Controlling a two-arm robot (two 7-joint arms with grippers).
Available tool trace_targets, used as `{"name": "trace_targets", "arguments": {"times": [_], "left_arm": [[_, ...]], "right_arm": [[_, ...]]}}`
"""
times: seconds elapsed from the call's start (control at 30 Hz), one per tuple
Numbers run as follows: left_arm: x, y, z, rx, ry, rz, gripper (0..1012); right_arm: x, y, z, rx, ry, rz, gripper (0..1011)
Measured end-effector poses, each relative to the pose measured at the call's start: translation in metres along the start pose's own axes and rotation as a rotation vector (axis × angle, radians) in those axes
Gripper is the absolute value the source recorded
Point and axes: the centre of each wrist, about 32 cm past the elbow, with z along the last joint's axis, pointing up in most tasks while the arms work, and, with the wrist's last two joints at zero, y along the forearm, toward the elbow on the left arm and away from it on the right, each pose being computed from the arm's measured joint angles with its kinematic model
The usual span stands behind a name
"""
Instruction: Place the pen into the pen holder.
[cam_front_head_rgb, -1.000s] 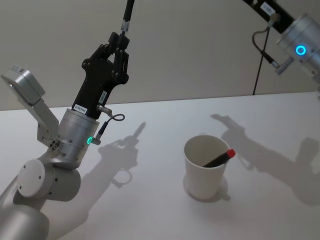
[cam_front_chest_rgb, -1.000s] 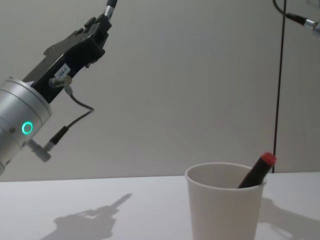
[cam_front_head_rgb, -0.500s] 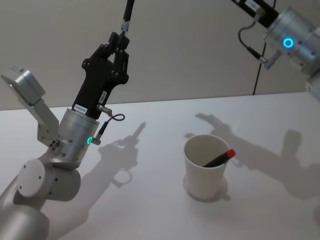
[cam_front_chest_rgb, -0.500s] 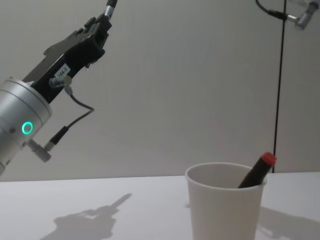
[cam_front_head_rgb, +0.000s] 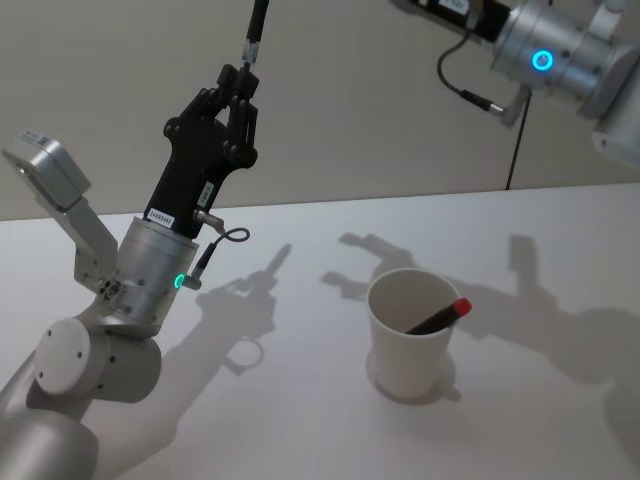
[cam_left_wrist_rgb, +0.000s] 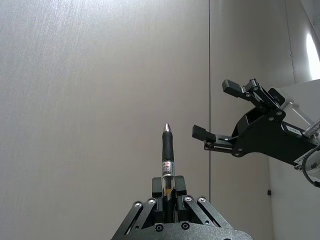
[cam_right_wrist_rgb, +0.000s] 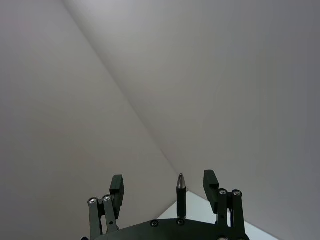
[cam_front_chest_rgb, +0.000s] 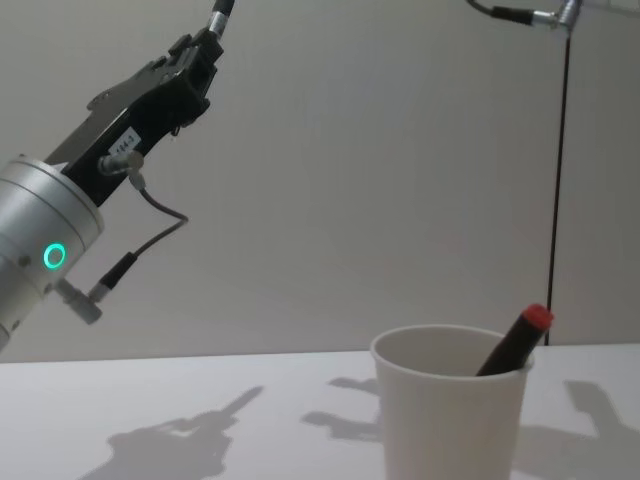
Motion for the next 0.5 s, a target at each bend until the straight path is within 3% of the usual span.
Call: {"name": "trace_targets", "arguments": {"times": [0.2,0.5], "left_arm": [[0.0,0.0,0.0,0.0,0.0,0.0,150],[0.0,0.0,0.0,0.0,0.0,0.0,150]], "right_arm": [[0.001,0.008,0.002,-0.081,0.045,0.002,1002],[0.006,0.018,-0.001,-0.142,0.057,-0.02,1002]]}}
